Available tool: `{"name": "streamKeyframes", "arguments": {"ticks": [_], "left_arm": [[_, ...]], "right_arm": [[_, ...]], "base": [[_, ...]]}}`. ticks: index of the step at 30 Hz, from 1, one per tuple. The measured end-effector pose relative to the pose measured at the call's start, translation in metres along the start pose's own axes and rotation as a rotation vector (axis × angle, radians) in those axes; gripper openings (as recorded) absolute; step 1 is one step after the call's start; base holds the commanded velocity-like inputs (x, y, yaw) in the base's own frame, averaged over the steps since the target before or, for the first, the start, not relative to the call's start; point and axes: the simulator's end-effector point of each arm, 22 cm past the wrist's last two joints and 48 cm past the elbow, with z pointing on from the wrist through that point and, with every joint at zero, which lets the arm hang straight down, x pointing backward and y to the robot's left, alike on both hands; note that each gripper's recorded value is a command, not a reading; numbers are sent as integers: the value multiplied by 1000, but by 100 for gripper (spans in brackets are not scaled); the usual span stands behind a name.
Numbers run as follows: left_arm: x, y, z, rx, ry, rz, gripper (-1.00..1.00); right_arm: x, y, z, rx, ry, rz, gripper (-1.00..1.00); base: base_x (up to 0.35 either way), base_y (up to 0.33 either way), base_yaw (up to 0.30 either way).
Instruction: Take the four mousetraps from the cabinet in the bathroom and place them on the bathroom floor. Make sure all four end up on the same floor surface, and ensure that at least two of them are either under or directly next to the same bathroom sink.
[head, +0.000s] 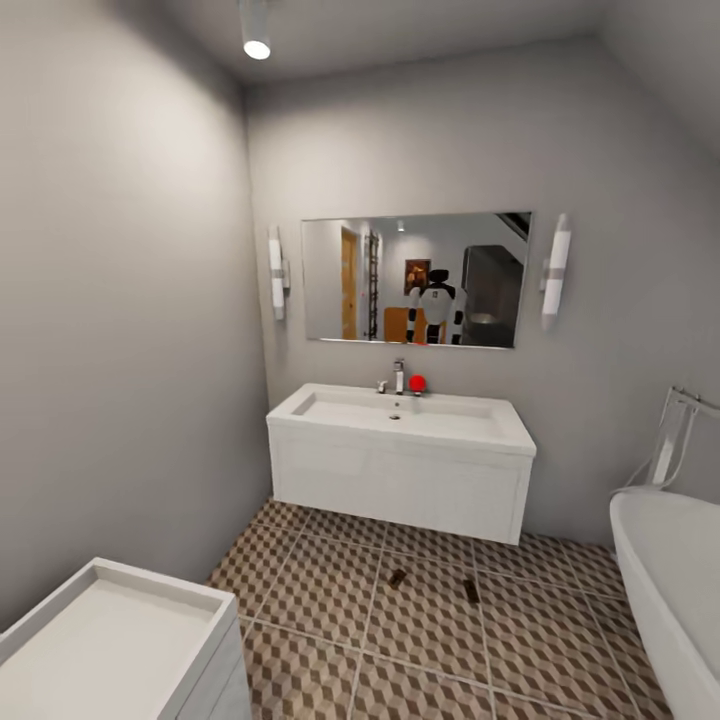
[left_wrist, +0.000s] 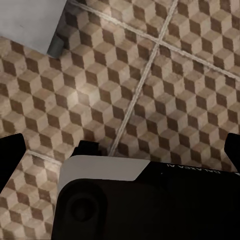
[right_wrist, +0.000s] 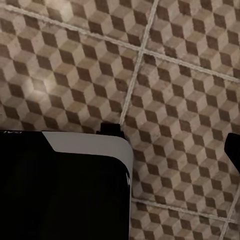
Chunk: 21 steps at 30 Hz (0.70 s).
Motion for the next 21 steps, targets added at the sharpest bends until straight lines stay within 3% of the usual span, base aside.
{"name": "streamKeyframes", "arguments": {"ticks": [21], "left_arm": [[1, 0, 0, -1, 1, 0, 100]], "right_arm": [[0, 0, 0, 0, -2, 0, 100]], "base": [[0, 0, 276]]}}
